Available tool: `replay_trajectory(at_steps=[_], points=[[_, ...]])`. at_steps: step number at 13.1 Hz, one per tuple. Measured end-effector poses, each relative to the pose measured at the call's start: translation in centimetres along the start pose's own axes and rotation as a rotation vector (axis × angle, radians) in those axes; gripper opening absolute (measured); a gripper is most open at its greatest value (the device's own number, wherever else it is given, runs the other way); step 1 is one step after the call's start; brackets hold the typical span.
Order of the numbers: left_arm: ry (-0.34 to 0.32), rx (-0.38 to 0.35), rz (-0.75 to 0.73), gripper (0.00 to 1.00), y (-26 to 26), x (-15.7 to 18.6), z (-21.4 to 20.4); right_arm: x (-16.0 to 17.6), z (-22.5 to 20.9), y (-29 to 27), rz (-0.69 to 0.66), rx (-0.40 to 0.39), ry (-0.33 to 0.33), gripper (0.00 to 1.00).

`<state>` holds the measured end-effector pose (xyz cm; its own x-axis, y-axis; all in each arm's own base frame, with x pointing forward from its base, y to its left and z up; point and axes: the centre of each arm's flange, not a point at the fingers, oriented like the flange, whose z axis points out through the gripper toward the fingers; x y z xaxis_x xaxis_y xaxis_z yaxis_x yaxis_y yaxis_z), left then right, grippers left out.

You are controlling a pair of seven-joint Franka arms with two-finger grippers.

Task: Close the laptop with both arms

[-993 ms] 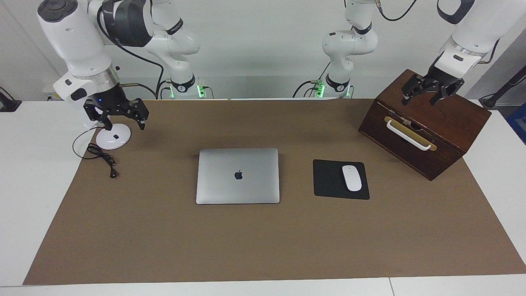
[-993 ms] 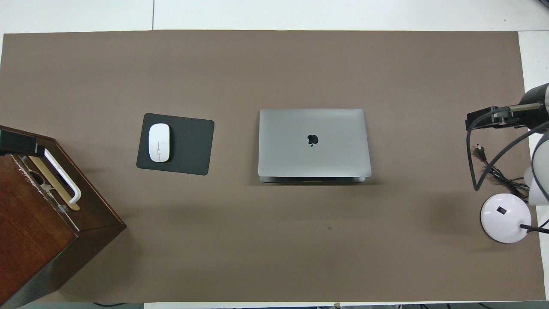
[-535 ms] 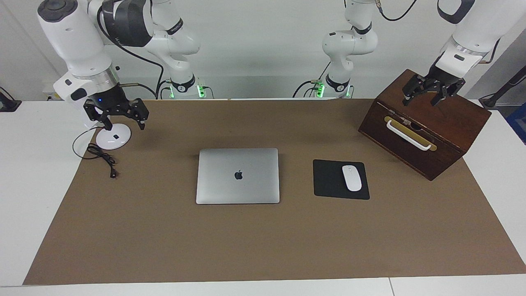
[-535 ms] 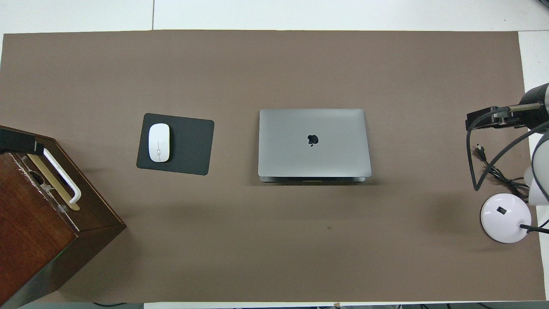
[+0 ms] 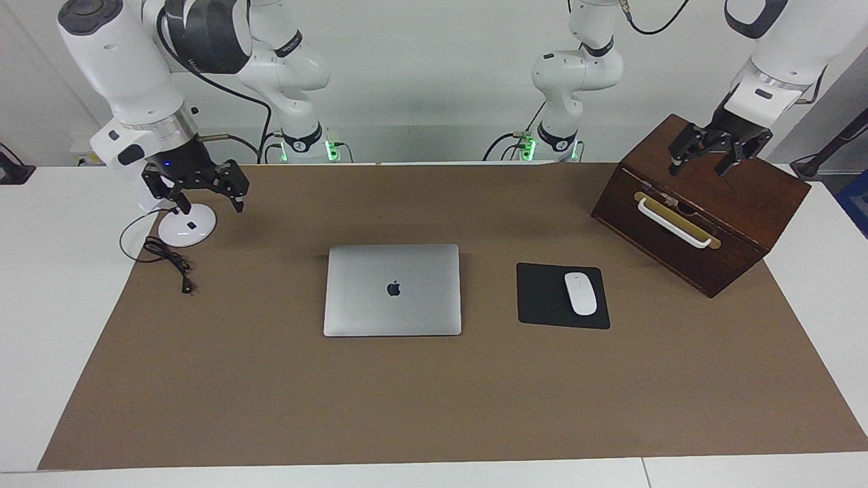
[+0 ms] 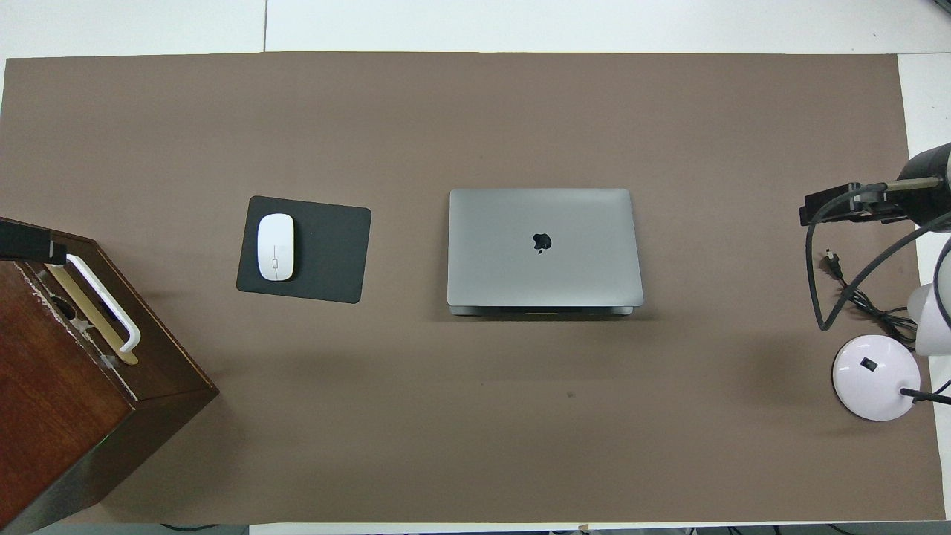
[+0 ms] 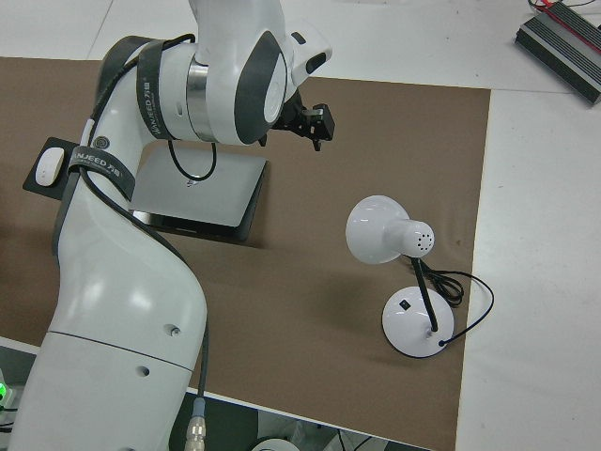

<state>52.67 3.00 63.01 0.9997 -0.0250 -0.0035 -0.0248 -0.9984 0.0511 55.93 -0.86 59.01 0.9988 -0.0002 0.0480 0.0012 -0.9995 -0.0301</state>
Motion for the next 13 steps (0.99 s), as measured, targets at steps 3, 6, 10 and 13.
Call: replay_trajectory(at_steps=[3, 6, 10, 13], points=[[0.002, 0.000, -0.003, 1.00, -0.2, 0.0, 0.0, -0.4, -2.0, -0.1, 0.000, 0.005, 0.004, 1.00], [0.004, 0.000, -0.003, 1.00, -0.2, 0.0, 0.0, -0.6, -3.3, 0.1, 0.004, 0.005, 0.004, 1.00], [0.005, 0.000, -0.004, 1.00, -0.2, 0.0, -0.1, -0.6, -3.7, 0.3, 0.007, 0.005, 0.008, 1.00], [0.005, 0.001, -0.004, 1.00, -0.2, 0.0, -0.1, -0.6, -3.7, 0.3, 0.007, 0.005, 0.009, 1.00]])
